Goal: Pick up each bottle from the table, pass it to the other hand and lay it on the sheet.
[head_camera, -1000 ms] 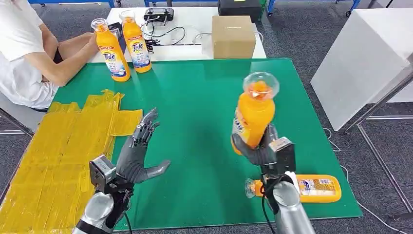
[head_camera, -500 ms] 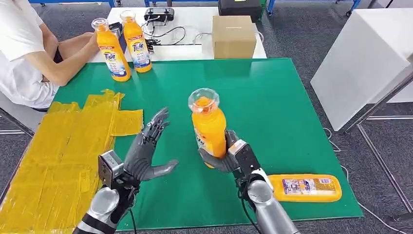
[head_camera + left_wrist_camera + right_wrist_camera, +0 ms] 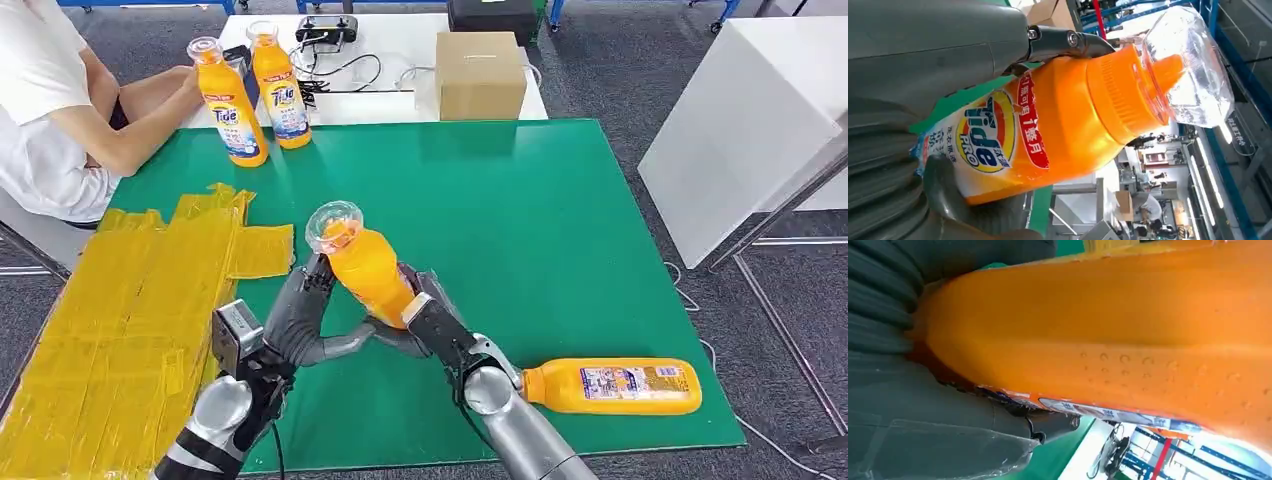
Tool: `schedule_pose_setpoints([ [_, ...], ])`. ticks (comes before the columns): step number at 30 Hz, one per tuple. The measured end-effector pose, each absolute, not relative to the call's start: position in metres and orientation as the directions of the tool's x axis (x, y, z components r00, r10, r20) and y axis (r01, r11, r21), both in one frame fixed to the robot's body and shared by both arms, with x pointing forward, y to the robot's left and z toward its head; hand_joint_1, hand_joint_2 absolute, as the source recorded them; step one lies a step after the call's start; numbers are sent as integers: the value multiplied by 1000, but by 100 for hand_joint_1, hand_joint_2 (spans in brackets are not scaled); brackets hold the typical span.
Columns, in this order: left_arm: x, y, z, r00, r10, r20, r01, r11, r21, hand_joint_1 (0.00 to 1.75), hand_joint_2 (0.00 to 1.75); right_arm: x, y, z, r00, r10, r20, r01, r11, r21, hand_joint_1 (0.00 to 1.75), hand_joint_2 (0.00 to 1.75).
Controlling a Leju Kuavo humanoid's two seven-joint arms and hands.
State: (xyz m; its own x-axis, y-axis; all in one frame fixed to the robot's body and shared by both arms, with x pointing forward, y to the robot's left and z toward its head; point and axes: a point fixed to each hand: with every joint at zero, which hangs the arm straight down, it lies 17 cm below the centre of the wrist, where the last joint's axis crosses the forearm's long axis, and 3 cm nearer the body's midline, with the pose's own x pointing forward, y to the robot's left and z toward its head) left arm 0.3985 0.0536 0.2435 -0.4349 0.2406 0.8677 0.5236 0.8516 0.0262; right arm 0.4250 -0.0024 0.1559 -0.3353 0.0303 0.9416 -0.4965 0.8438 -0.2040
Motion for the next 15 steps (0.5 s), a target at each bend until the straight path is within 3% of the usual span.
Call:
schedule_pose_setpoints([
  [5,402,55,242,-425,246,871,523,852,15,0,175,415,21,165,-425,92,900,-487,816,-313,175,175],
  [15,408,61,238,-420,254,871,512,859,-4,0,175,382,55,195,-544,63,837,-523,754,-397,175,175],
])
